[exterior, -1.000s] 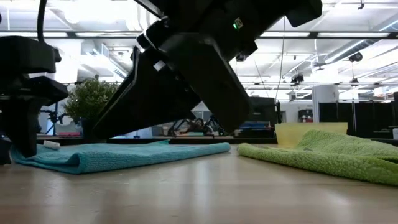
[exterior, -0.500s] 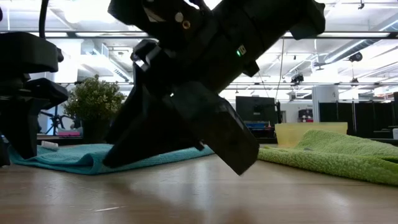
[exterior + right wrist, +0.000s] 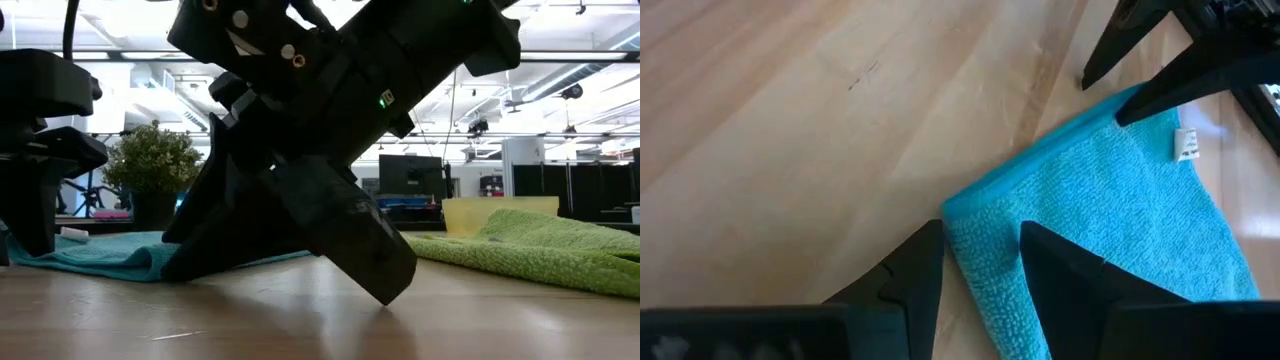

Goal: Roll microfiber towels into tight, uniform cylinder then place into a basket
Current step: Fold the blue microfiber towel

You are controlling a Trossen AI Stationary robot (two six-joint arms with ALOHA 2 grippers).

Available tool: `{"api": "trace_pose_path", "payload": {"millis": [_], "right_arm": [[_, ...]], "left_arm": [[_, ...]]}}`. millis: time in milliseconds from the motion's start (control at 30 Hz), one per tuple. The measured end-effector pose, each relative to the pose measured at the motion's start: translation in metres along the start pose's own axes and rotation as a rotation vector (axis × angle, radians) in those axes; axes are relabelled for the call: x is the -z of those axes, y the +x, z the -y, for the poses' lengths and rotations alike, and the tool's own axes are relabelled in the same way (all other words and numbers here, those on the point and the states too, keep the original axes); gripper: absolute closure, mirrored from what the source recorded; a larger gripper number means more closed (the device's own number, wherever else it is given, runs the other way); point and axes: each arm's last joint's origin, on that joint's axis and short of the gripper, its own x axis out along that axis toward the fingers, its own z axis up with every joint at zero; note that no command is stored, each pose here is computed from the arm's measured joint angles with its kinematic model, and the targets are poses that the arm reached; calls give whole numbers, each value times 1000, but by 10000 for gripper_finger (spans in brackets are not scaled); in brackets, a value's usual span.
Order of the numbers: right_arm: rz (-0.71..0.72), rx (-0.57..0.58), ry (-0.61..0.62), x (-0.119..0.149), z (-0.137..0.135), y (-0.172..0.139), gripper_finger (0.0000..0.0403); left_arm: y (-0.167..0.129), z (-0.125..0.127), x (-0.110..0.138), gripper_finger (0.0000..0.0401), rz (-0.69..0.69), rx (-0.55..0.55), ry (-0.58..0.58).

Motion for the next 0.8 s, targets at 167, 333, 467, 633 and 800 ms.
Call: {"api": "trace_pose_path", "payload": {"millis": [167,333,467,633,800], "right_arm": [[16,-16,18,-1,0,1,275],[22,-63,103,1,1,2,310],[23,-77,120,1,1,2,358],[26,-79,131,1,0,2,392],[28,-78,172,0,-1,1,394]], "left_arm": [[0,0,0,269,-1,0,0],[0,0,0,269,-3,3,0],[0,0,0,269,-3,3,0],[0,1,0,269,-13,25,-2],[-3,4,1,269,-30,66,7]]}}
